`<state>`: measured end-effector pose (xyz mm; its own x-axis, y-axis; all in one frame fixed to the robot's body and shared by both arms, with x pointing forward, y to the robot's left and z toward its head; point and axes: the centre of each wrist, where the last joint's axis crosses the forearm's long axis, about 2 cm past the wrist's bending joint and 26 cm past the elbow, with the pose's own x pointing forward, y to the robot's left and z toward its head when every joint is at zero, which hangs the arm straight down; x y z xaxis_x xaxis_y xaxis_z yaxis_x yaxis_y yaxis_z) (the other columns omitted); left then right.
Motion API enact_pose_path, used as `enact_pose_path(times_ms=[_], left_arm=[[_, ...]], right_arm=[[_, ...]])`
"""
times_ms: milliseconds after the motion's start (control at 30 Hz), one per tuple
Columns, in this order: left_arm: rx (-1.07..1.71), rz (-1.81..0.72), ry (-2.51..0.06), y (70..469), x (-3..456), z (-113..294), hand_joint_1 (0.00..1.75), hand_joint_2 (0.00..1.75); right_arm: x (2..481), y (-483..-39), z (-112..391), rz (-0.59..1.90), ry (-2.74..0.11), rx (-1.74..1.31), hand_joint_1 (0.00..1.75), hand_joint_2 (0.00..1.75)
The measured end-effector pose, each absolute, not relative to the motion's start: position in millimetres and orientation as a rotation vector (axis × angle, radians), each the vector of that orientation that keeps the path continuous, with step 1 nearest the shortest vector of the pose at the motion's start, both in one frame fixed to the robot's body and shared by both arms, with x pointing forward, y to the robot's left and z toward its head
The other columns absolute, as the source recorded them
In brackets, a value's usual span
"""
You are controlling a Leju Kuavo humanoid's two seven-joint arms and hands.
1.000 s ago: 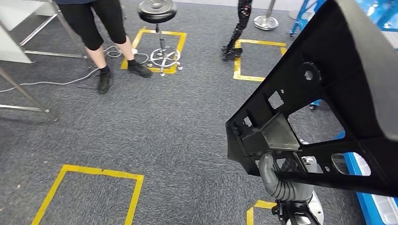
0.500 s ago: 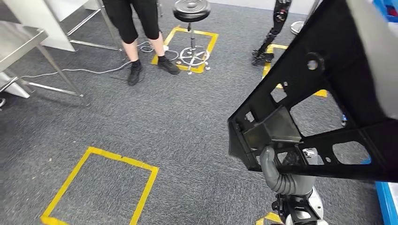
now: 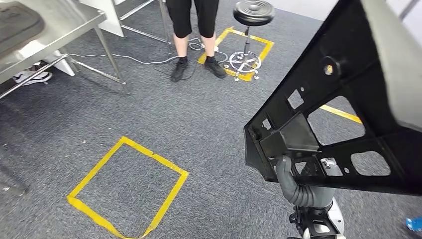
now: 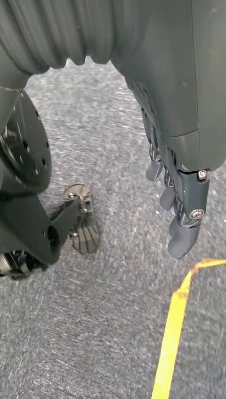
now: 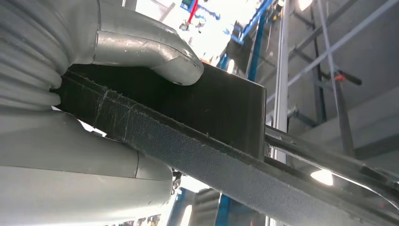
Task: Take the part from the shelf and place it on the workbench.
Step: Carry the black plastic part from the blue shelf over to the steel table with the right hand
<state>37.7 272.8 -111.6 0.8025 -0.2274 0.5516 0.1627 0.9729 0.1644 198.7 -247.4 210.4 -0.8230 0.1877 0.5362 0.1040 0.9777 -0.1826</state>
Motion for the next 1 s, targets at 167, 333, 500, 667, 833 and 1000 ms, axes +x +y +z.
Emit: enact_pose_path(times_ms=[167, 333, 500, 667, 833, 1000], left_arm=[[0.122, -0.205, -0.605, 272, 37, -112, 0.0, 1.75], [0.125, -0.21, -0.59, 273, 31, -112, 0.0, 1.75], [0.125, -0.209, -0.594, 273, 33, -112, 0.0, 1.75], [0.134, -0.21, -0.598, 275, 35, -112, 0.0, 1.75], [0.134, -0.21, -0.596, 274, 35, -112, 0.0, 1.75], [0.133, -0.209, -0.599, 274, 37, -112, 0.0, 1.75]], right_arm=[[201, -253, 211, 0.169, -2.529, -0.211, 1.75, 1.75], [201, -256, 211, 0.158, -2.526, -0.226, 1.75, 1.75], [199, -258, 208, 0.14, -2.515, -0.236, 1.75, 1.75], [197, -258, 207, 0.125, -2.515, -0.241, 1.75, 1.75], [196, -258, 206, 0.118, -2.51, -0.246, 1.75, 1.75], [193, -260, 203, 0.117, -2.499, -0.255, 1.75, 1.75]])
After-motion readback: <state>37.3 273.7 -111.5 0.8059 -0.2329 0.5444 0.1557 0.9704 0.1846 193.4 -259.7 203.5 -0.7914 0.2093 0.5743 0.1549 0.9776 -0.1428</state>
